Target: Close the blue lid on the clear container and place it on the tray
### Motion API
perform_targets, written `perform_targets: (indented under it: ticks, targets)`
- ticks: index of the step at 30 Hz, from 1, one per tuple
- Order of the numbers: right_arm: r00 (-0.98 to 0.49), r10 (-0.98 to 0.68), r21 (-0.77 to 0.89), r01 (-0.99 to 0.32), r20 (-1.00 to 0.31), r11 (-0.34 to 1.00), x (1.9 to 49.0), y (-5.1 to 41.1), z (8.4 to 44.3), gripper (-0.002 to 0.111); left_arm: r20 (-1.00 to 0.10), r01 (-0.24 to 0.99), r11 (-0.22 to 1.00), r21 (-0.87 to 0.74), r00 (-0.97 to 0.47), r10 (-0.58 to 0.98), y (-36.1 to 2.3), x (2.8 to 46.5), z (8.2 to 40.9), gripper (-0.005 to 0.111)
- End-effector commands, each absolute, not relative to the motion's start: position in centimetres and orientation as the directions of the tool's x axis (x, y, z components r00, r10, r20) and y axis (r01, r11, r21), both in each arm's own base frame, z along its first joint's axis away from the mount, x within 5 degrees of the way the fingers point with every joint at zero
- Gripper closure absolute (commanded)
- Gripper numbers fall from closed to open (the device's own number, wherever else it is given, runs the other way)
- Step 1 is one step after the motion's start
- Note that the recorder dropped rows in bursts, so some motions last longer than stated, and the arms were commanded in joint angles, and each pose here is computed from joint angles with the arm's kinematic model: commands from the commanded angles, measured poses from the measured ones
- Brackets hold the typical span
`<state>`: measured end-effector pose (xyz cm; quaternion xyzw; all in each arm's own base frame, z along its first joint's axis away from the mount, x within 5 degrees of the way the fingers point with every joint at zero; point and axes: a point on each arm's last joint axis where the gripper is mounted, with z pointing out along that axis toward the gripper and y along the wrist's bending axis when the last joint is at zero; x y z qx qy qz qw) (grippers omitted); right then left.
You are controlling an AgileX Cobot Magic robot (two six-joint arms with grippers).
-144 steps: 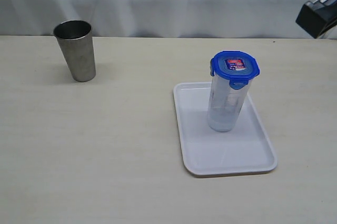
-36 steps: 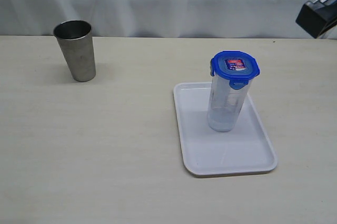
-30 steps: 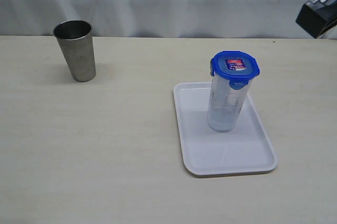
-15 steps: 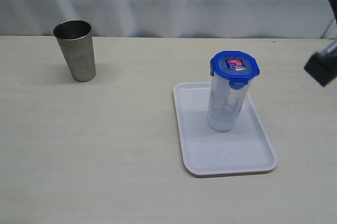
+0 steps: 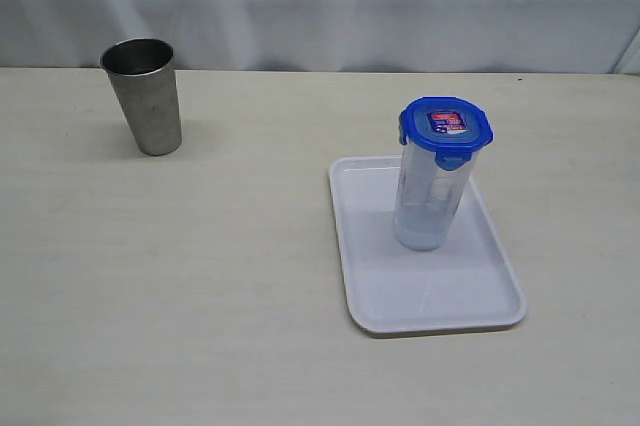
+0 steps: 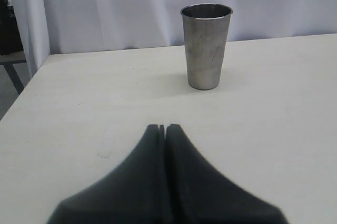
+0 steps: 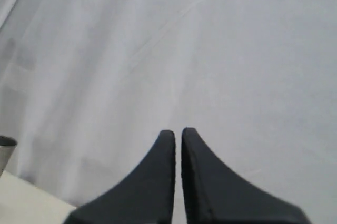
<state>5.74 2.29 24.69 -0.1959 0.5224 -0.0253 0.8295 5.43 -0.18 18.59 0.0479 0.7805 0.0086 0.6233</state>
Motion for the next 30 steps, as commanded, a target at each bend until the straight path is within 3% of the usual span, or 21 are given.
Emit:
perform_targets:
  ticks: [1,7,15,18,22,27,30]
  targets:
    - [0.620,-0.226,-0.339,-0.068,-0.751,0.938,4.0,2.0,25.8,0.104,-0.973,0.063,0.996,0.070,-0.215,0.082,-0.2,5.4,18.5,0.107]
    - [0.622,-0.229,-0.329,-0.049,-0.749,0.943,3.7,1.8,25.8,0.104,-0.973,0.063,0.996,0.070,-0.215,0.082,-0.2,5.4,18.5,0.107]
    - [0.495,-0.190,-0.254,-0.065,-0.848,0.965,4.5,1.2,24.8,0.104,-0.973,0.063,0.996,0.070,-0.215,0.082,-0.2,5.4,18.5,0.107]
    - [0.334,-0.128,-0.166,-0.086,-0.934,0.982,5.1,0.8,23.4,0.104,-0.973,0.063,0.996,0.070,-0.215,0.082,-0.2,5.4,18.5,0.107]
    - [0.112,-0.159,-0.170,-0.100,-0.981,0.980,5.6,0.7,21.4,0.104,-0.973,0.063,0.996,0.070,-0.215,0.082,-0.2,5.4,18.5,0.107]
    - [-0.166,-0.186,-0.167,-0.118,-0.968,0.979,5.5,0.4,18.8,0.104,-0.973,0.063,0.996,0.070,-0.215,0.082,-0.2,5.4,18.5,0.107]
    - [-0.233,-0.184,-0.159,-0.121,-0.955,0.980,5.4,0.3,18.2,0.104,-0.973,0.063,0.996,0.070,-0.215,0.082,-0.2,5.4,18.5,0.107]
